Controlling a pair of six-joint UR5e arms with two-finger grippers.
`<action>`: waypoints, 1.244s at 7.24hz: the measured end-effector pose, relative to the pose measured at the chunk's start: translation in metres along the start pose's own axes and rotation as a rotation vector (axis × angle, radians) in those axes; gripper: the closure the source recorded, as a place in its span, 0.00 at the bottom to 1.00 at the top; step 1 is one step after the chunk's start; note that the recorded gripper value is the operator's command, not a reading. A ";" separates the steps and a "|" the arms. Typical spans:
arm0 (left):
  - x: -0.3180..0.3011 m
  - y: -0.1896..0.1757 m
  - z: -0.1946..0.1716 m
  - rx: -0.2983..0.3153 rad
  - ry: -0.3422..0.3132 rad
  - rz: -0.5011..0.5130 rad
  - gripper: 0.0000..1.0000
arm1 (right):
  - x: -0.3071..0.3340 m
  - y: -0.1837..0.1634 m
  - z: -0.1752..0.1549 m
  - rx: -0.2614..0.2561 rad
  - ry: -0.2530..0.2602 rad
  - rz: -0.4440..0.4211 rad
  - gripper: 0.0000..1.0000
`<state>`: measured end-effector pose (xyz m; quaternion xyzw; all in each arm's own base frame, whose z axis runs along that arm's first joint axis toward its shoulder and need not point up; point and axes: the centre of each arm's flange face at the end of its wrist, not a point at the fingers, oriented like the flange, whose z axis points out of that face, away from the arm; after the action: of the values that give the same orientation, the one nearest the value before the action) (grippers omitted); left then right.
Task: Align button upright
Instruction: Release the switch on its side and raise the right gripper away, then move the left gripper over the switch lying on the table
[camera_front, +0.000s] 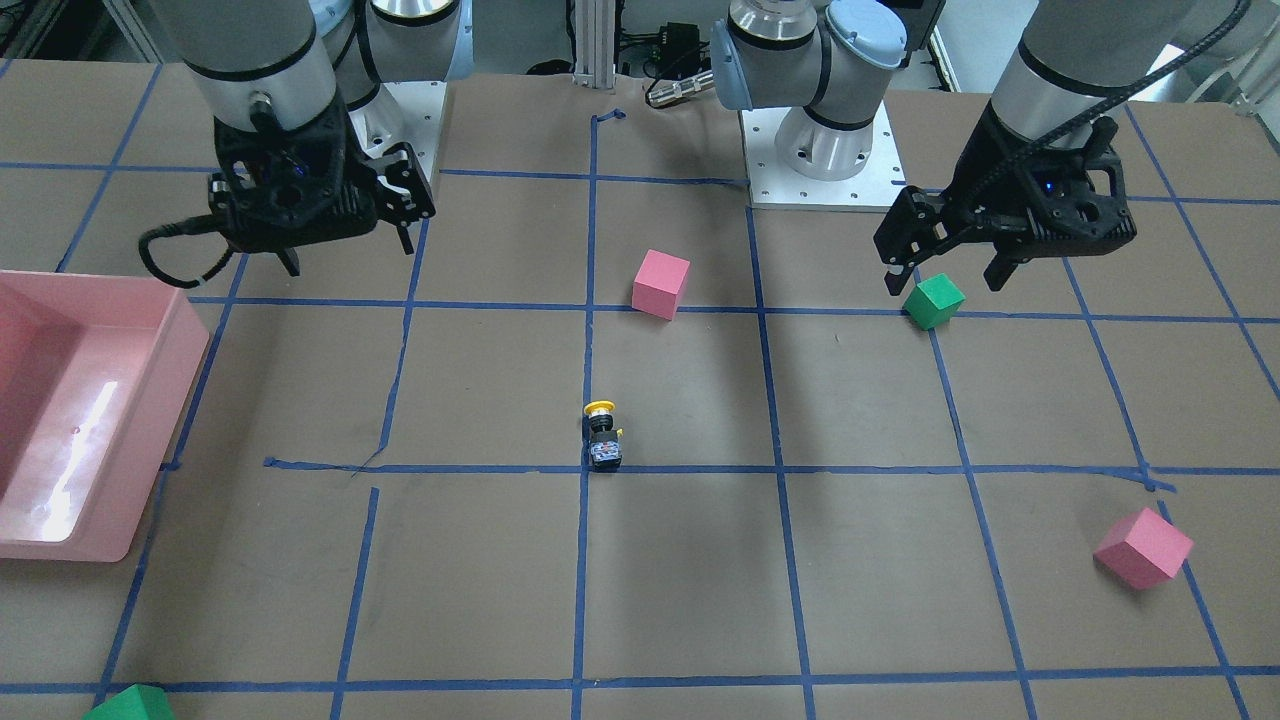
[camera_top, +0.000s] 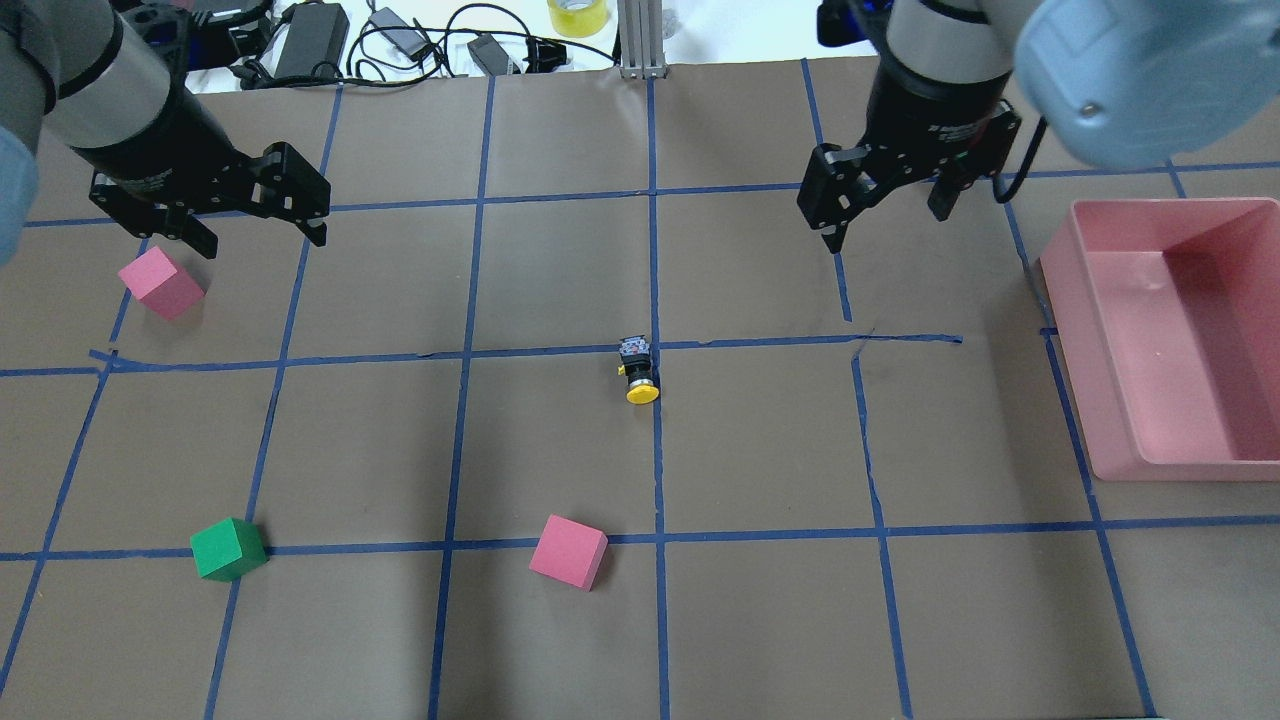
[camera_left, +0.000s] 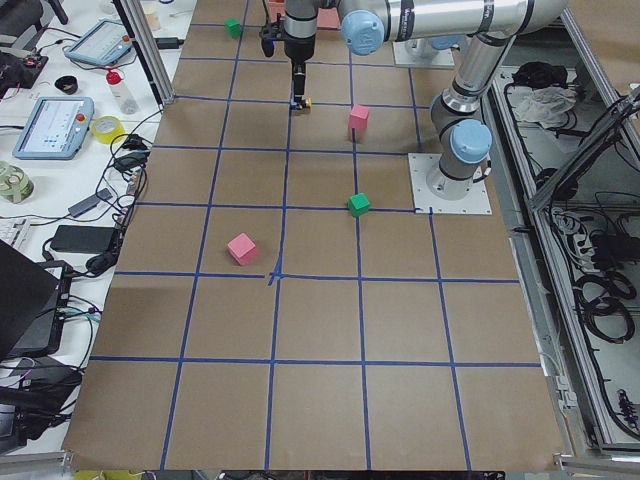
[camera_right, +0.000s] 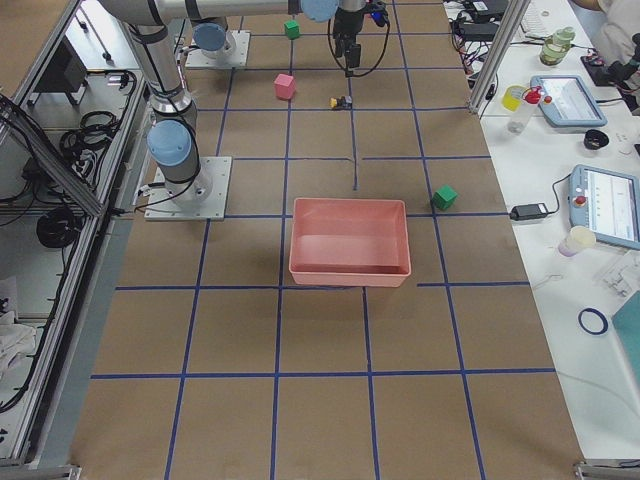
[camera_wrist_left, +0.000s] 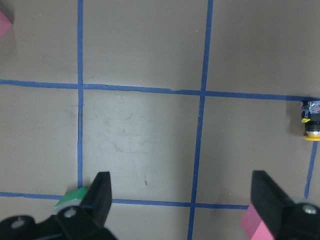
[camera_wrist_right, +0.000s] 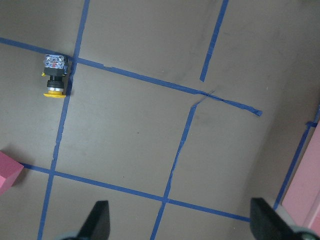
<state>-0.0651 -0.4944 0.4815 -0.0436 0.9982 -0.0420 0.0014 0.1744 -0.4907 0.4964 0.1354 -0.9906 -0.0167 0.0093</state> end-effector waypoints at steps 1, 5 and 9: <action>0.000 0.000 -0.002 0.004 -0.002 -0.001 0.00 | 0.009 0.007 -0.005 -0.006 0.001 0.009 0.00; 0.002 -0.003 0.007 -0.015 0.006 0.003 0.00 | 0.022 0.014 -0.011 -0.005 0.009 0.027 0.00; 0.106 0.018 0.056 0.103 0.043 0.107 0.00 | 0.025 0.019 -0.013 -0.011 0.010 0.032 0.00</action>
<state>-0.1716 -0.4901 0.4240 0.0110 0.9954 -0.0943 -0.0153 0.1452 -0.4800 0.5105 0.1194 -0.9925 -0.0214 0.0155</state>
